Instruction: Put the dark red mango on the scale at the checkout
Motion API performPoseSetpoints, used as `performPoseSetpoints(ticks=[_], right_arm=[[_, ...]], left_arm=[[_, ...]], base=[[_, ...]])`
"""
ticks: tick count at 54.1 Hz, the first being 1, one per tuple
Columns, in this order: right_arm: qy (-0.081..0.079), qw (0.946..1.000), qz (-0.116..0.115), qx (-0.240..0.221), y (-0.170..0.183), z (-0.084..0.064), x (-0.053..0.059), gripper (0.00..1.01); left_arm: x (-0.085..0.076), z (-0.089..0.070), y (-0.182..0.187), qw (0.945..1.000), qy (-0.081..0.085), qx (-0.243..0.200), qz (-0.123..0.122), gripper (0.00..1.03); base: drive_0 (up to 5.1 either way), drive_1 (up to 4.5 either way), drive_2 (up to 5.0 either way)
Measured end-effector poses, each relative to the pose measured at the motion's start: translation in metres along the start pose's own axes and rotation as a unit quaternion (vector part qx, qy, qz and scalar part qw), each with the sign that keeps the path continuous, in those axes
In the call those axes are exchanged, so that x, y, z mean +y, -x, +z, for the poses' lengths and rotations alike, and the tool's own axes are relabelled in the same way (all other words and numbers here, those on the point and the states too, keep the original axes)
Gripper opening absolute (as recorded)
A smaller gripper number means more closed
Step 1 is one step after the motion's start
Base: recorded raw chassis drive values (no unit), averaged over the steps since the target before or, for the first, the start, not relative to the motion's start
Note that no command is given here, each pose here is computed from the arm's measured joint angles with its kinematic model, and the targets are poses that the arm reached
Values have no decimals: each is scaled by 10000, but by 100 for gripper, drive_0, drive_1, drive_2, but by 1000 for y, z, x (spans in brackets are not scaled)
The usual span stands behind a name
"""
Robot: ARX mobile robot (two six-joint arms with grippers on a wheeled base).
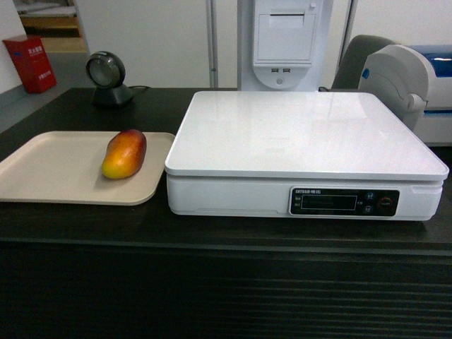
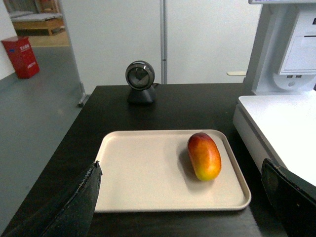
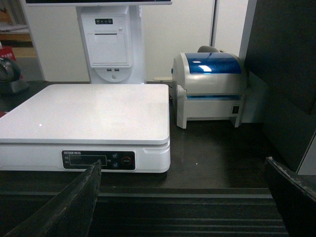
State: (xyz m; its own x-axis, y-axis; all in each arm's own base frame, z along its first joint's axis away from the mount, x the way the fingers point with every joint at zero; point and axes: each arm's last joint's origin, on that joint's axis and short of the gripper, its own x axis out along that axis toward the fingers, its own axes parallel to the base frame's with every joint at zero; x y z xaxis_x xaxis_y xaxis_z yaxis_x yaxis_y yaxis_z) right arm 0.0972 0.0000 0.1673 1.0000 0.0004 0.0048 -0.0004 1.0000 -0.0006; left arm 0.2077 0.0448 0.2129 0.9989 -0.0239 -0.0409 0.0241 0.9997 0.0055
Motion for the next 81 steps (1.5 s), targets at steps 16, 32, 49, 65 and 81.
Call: performPoseSetpoints(ticks=[16,32,49,65,81], right_arm=[[0,10000,0,0,0,0,0,98],[0,10000,0,0,0,0,0,98],[0,10000,0,2,0,0,0,98],[0,10000,0,0,0,0,0,98],[0,10000,0,0,0,0,0,98]], left_arm=[[6,-45,-197,9829,180,1559,-962,98],[-13,-62,-257,9666,427,2171,-1295,98],[-26,-76,-274,9530,685,2623,-1352,98],[-38,-80,-277,9490,648,2763,-1376,98],[-43,-99,-281,9435,592,3029,-1203,98]], base=[[0,0,0],[0,0,0],[0,0,0],[0,0,0],[0,0,0]])
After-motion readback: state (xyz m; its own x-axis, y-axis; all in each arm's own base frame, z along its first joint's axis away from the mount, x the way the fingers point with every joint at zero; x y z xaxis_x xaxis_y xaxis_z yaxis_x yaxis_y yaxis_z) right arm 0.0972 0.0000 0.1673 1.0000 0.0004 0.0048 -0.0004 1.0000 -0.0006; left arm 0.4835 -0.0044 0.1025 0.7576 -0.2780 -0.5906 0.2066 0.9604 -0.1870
